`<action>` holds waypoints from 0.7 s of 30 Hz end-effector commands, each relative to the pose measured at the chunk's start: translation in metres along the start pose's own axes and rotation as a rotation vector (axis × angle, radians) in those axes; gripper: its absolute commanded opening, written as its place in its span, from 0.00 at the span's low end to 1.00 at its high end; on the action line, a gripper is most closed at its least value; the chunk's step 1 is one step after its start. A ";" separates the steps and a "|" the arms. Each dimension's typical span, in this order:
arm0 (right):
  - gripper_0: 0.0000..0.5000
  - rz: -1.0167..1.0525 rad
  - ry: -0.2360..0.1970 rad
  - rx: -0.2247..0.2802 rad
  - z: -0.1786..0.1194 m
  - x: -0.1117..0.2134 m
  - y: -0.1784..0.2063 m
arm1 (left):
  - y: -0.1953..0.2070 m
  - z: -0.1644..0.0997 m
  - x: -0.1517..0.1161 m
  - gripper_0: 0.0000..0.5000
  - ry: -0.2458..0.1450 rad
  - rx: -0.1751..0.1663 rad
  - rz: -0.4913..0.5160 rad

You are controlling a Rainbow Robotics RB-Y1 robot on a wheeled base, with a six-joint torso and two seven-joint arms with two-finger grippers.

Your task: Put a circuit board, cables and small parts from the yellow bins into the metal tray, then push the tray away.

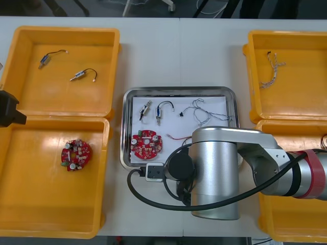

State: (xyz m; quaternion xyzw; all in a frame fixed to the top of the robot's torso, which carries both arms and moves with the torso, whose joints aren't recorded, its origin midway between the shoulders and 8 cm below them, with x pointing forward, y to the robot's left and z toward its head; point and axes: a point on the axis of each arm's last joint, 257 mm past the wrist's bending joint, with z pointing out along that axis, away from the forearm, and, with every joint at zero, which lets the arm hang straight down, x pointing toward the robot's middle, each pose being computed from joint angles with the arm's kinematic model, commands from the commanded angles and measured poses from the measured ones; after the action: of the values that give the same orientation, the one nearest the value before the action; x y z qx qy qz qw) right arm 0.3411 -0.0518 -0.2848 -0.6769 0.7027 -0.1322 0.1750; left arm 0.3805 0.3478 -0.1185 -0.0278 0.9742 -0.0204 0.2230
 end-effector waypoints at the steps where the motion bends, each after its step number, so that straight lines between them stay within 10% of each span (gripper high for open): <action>1: 1.00 -0.049 -0.029 0.067 -0.012 -0.011 -0.025 | 0.013 -0.014 -0.002 1.00 -0.023 -0.043 0.089; 21: 1.00 -0.033 -0.069 0.054 0.009 -0.025 -0.027 | 0.013 -0.014 -0.002 1.00 -0.023 -0.043 0.089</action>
State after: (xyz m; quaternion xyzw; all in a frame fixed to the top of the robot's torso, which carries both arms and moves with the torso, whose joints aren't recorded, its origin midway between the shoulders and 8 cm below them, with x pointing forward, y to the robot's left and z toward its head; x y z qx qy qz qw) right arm 0.3636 -0.0470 -0.2937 -0.6764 0.6991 -0.1328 0.1900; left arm 0.3804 0.3477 -0.1185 -0.0276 0.9742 -0.0205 0.2230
